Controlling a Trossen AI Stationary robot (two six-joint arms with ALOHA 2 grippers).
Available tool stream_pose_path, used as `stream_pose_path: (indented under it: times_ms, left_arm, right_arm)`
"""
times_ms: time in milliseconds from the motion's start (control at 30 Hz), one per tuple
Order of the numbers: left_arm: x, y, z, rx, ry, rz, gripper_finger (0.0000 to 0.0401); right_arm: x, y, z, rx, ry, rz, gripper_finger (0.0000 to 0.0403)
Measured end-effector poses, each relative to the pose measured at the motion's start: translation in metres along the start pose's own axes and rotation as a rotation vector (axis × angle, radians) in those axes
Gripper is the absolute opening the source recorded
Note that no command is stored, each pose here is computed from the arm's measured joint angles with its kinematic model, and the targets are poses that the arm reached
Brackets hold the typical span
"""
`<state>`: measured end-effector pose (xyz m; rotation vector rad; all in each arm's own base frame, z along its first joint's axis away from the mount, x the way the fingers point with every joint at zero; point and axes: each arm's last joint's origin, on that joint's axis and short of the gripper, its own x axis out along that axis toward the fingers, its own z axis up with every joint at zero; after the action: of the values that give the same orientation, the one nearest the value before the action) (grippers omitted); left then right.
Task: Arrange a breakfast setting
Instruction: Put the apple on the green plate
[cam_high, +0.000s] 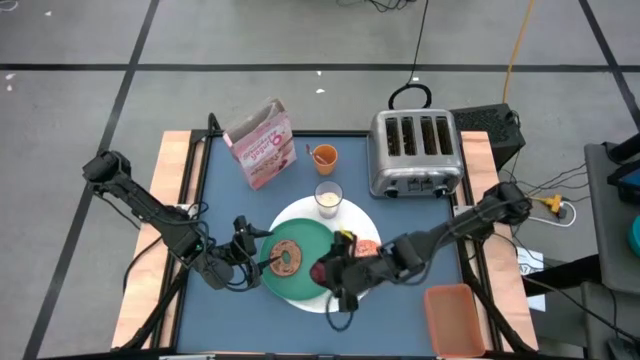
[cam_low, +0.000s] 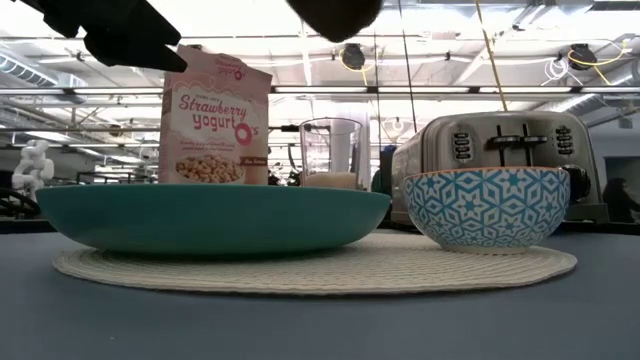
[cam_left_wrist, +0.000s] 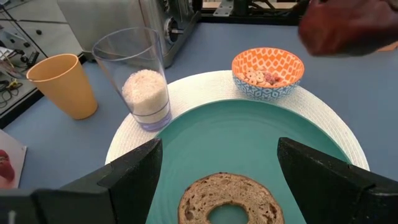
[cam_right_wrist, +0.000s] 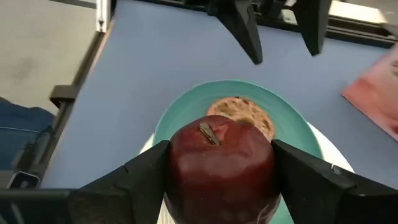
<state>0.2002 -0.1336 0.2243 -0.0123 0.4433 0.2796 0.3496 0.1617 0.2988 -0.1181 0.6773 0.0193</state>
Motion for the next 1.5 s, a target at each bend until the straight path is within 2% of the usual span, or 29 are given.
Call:
stream_pose_path:
  times_ms: [300, 400, 500, 600, 800, 933, 1033, 1267, 1500]
  left_arm:
    - [0.0, 0.0, 0.0, 0.0, 0.0, 0.0, 0.0321]
    - [0.0, 0.0, 0.0, 0.0, 0.0, 0.0, 0.0321]
    - [0.0, 0.0, 0.0, -0.012, 0.0, 0.0, 0.0322]
    - [0.0, 0.0, 0.0, -0.018, -0.002, -0.001, 0.0322]
    - [0.0, 0.0, 0.001, -0.028, -0.005, -0.003, 0.0321]
    - [0.0, -0.001, 0.001, -0.044, -0.008, -0.005, 0.0321]
    - [0.0, -0.001, 0.001, -0.056, -0.009, -0.005, 0.0322]
    - [0.0, -0.001, 0.001, -0.069, -0.009, -0.005, 0.0322]
    - [0.0, -0.001, 0.001, -0.069, -0.009, -0.005, 0.0321]
  right_arm:
    - [0.013, -0.04, 0.006, -0.022, 0.017, 0.118, 0.0258]
    - [0.022, -0.051, -0.009, 0.015, 0.064, 0.158, 0.0258]
    - [0.031, -0.061, -0.037, 0.077, 0.093, 0.18, 0.0258]
    - [0.031, -0.071, -0.055, 0.126, -0.017, 0.195, 0.0258]
    - [0.025, -0.097, -0.074, 0.183, -0.493, 0.201, 0.0258]
    - [0.032, -0.104, -0.099, 0.239, -0.658, 0.234, 0.0258]
    - [0.043, -0.103, -0.113, 0.237, -0.672, 0.229, 0.0258]
    - [0.069, -0.094, -0.129, 0.167, -0.605, 0.221, 0.0258]
    - [0.097, -0.09, -0.151, 0.204, -0.601, 0.226, 0.0258]
